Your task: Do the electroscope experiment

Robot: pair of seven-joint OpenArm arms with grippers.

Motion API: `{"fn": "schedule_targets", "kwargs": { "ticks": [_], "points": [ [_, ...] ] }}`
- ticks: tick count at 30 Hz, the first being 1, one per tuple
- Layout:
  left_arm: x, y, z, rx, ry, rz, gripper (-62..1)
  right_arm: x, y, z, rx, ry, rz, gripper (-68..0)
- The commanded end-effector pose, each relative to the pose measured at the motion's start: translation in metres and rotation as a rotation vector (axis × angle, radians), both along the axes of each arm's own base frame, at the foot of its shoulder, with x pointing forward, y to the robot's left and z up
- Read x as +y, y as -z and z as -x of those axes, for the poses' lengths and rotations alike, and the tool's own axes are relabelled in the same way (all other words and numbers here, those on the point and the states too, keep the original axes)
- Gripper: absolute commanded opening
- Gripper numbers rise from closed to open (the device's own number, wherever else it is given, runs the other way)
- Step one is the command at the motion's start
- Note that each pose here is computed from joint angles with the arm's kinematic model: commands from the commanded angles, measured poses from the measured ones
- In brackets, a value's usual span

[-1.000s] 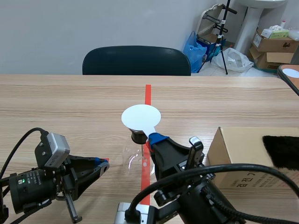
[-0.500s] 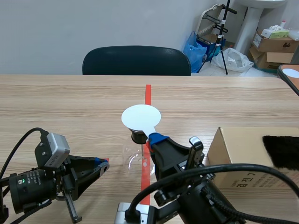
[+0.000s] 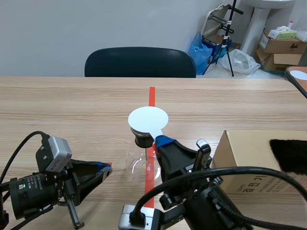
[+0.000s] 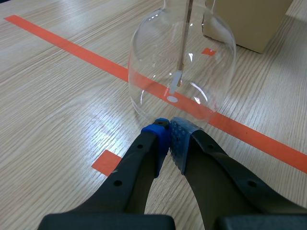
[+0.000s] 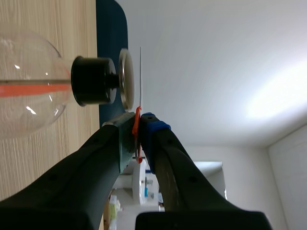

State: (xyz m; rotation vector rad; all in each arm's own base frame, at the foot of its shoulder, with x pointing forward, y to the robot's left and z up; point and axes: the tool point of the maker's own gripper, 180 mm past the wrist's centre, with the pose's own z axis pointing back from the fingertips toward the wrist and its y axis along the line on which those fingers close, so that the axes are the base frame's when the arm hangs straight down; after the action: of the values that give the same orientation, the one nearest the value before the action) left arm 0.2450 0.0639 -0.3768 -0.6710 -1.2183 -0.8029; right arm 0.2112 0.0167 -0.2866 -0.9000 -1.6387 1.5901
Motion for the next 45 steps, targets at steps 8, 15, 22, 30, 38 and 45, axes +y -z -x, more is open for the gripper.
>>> {"fn": "schedule_targets", "kwargs": {
  "ticks": [8, 15, 22, 30, 38, 45],
  "points": [
    [-0.003, -0.01, -0.005, -0.027, -0.006, 0.032, -57.7, -0.038, -0.012, -0.021, -0.033, 0.225, -0.02, -65.8],
    [-0.003, -0.01, -0.005, -0.027, -0.006, 0.032, -57.7, -0.07, -0.012, -0.029, -0.029, 0.407, -0.027, -65.8],
    [-0.003, -0.01, -0.005, -0.027, -0.006, 0.032, -57.7, -0.091, -0.011, -0.031, -0.026, 0.525, -0.032, -65.8],
    [-0.003, -0.01, -0.005, -0.027, -0.006, 0.032, -57.7, -0.098, -0.011, -0.031, -0.025, 0.563, -0.034, -65.8],
    [-0.003, -0.01, -0.005, -0.027, -0.006, 0.032, -57.7, -0.09, -0.011, -0.031, -0.026, 0.523, -0.032, -65.8],
    [-0.003, -0.01, -0.005, -0.027, -0.006, 0.032, -57.7, -0.061, -0.012, -0.027, -0.03, 0.359, -0.025, -65.8]
  ]
}}
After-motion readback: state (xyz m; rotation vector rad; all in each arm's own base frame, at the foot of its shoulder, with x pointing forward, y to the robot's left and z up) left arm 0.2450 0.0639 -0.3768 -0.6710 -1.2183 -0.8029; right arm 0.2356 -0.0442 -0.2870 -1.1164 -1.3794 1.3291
